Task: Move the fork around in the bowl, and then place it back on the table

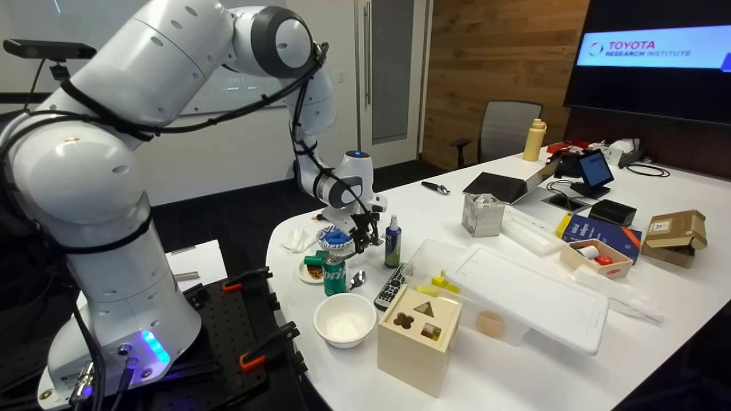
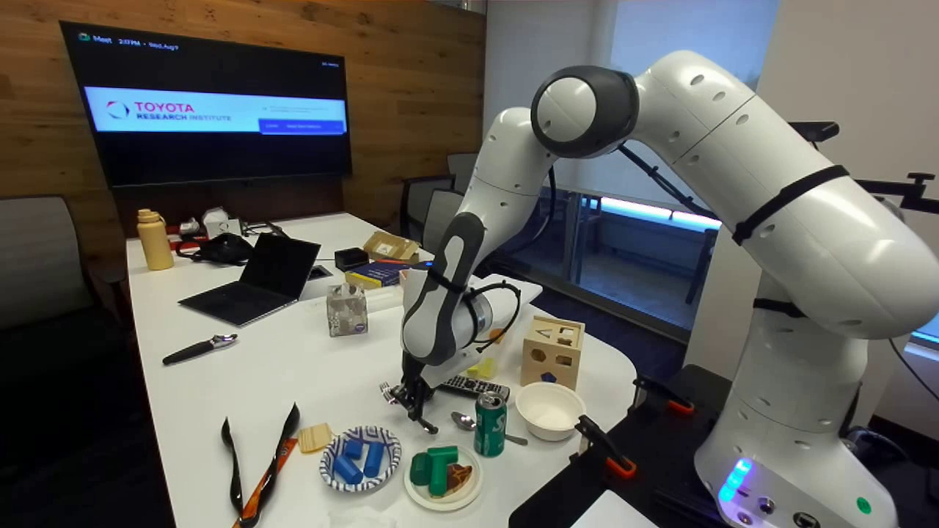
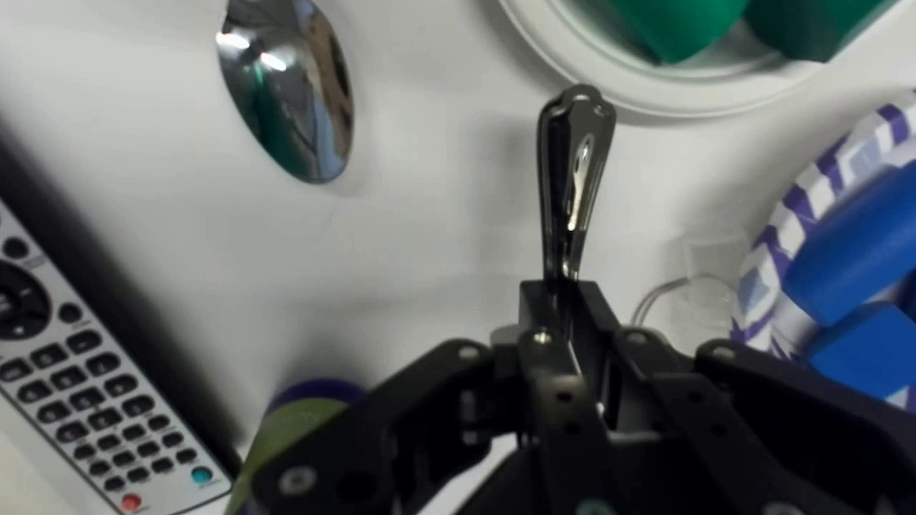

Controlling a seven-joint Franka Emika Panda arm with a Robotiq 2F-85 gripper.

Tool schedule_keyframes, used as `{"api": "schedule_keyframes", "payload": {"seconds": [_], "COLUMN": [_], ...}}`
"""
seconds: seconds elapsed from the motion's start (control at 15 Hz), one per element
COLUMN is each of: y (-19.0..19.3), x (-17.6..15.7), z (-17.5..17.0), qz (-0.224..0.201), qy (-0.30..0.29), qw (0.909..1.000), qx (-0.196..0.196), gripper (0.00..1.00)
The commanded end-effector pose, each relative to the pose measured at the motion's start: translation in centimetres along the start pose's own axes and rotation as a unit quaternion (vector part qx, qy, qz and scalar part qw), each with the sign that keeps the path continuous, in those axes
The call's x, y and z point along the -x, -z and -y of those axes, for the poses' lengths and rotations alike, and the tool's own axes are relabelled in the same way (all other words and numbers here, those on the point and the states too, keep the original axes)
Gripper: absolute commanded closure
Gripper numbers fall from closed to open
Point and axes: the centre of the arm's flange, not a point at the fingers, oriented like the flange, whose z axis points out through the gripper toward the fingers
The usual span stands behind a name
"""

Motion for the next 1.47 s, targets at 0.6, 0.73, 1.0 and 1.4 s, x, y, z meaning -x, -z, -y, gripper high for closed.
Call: {"api": "schedule_keyframes", "payload": {"seconds": [0.6,0.73,1.0,1.4], "y": [21.3,24.3,25.3,18.5], "x": [3.4,4.7,7.6,13.0], "z": [3.3,2.0,-3.7,-14.0], "qz": [0.189,0.206,0.241,0.304], "qy": [-0.179,-0.231,-0.308,-0.345], "qw": [0.9641,0.9485,0.9169,0.8878], "qx": [0.053,0.067,0.078,0.012], "gripper": [0.97,0.97,0.97,0.97]}}
